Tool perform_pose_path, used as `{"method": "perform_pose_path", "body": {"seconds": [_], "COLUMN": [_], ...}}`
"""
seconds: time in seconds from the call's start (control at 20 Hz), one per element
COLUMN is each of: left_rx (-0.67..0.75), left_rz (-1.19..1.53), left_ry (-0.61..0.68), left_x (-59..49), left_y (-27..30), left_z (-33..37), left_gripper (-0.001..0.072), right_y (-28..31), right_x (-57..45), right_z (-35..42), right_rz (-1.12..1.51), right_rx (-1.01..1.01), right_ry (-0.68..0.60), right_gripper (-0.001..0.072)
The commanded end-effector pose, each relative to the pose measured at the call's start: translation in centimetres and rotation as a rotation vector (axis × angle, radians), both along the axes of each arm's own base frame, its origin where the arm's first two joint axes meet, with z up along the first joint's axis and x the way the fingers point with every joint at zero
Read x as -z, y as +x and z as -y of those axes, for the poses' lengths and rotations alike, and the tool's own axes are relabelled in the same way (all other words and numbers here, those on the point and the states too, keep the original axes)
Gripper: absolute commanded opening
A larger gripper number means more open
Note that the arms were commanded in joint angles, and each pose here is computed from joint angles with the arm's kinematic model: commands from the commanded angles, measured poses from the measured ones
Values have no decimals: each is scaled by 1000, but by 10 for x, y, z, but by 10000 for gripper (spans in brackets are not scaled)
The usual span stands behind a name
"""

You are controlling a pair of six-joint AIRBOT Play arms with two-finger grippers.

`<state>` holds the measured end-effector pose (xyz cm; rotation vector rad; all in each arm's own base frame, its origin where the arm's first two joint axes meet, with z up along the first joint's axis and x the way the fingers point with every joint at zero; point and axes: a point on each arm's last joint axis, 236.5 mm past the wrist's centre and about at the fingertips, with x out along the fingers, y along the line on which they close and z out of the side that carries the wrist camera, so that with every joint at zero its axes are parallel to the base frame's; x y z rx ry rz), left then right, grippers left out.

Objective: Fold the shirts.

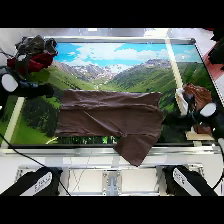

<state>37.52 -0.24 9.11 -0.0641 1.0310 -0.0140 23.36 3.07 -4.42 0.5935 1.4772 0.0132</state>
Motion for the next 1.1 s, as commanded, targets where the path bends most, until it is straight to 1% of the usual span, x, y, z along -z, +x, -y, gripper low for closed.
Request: {"method": "perform_pose_path", "body": {"seconds": [0.0,0.25,0.3,0.35,0.5,0.55,0.65,0.7,0.75,0.95,1.0,1.05], "left_rx": [-2,0,2,4,4,4,5,5,6,8,11,11], "left_rz": [8,0,-2,-4,-7,-7,-6,-6,-5,-6,-6,-6], "left_ry": [-70,-85,-93,-101,-103,-104,-107,-113,-119,-123,-121,-121], "left_x": [-1,0,0,0,0,0,0,0,-1,-1,-1,-1], "left_y": [-14,-16,-16,-17,-17,-17,-17,-17,-17,-17,-17,-17], "left_z": [13,17,18,20,21,21,22,23,24,25,25,25], "left_gripper": [652,652,651,651,652,651,652,651,652,651,651,652], "right_y": [-49,-94,-100,-103,-96,-91,-85,-84,-83,-83,-84,-84], "right_x": [29,45,47,49,56,56,58,61,64,66,65,64], "right_z": [-48,-76,-77,-78,-77,-78,-82,-84,-88,-105,-107,-108], "right_rz": [-146,-296,-315,-322,-294,-279,-258,-249,-235,-222,-223,-222], "right_rx": [108,135,132,136,169,195,219,213,199,158,149,148], "right_ry": [229,338,341,343,332,342,353,343,329,322,322,330], "right_gripper": [519,517,516,499,497,477,467,414,379,377,322,178]}}
